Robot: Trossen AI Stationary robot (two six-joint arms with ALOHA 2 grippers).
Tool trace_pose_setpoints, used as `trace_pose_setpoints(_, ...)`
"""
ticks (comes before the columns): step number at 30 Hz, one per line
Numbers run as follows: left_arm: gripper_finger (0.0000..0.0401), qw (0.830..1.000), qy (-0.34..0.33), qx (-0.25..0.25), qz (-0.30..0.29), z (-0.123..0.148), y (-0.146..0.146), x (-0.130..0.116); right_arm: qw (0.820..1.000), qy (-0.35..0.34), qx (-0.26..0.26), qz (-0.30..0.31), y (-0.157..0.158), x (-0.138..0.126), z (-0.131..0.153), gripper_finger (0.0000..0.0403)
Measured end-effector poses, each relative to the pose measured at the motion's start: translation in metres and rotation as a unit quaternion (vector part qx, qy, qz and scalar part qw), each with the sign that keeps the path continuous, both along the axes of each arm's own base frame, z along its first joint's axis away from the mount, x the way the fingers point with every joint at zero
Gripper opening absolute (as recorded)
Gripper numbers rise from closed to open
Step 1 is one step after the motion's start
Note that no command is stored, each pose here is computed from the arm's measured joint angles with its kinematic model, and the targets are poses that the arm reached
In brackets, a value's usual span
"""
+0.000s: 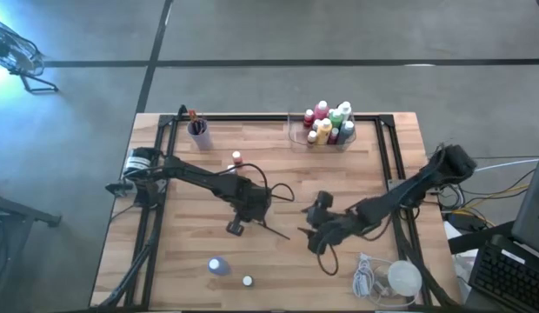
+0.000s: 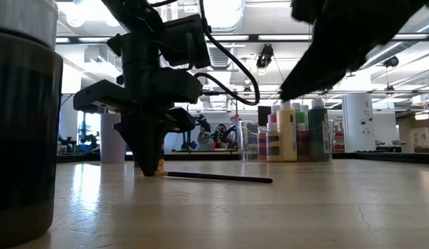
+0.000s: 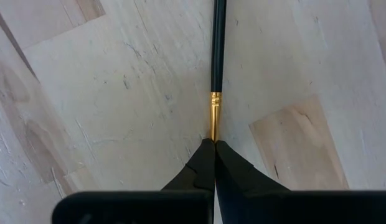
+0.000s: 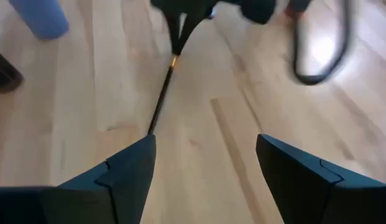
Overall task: Pick & Place Paint Supplies
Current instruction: Put the gold paint brush into the violet cup
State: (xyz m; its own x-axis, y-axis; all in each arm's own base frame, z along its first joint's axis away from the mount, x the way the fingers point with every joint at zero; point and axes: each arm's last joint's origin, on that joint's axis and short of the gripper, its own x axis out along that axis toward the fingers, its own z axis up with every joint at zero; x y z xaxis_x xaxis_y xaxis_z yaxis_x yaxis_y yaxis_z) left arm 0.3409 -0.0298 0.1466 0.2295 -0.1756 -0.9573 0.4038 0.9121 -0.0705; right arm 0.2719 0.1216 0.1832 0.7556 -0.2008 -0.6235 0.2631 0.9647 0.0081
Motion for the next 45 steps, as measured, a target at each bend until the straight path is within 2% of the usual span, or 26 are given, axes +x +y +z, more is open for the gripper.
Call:
trace_pose_setpoints(6,0.0,1.0,-0.001,0.001,-0.001,0.002,0.0,0.002,0.999,-0.03,-0.023,0.03,0.01,0.031,-0.03,0.0258)
trace_pose_setpoints(13,0.0,1.0,-0.005,0.004,-0.001,0.007,0.0,0.005,0.999,-0.004,-0.036,0.033,0.008,0.058,-0.048,0.0249)
trace_pose_setpoints(21,0.0,0.998,-0.017,0.052,0.011,0.029,0.003,0.008,0.999,0.017,-0.02,0.024,-0.002,0.067,-0.056,0.0258)
trace_pose_setpoints(27,0.0,0.998,-0.03,0.051,0.007,0.04,0.002,0.012,1.0,0.014,-0.019,0.019,-0.005,0.068,-0.056,0.0259)
trace_pose_setpoints(39,0.0,0.997,-0.053,0.047,-0.001,0.061,0.001,0.019,1.0,0.015,-0.021,0.017,-0.007,0.069,-0.056,0.02)
trace_pose_setpoints(45,0.0,0.998,-0.048,0.048,-0.001,0.062,0.001,0.019,1.0,0.017,-0.022,0.013,-0.009,0.069,-0.056,0.0138)
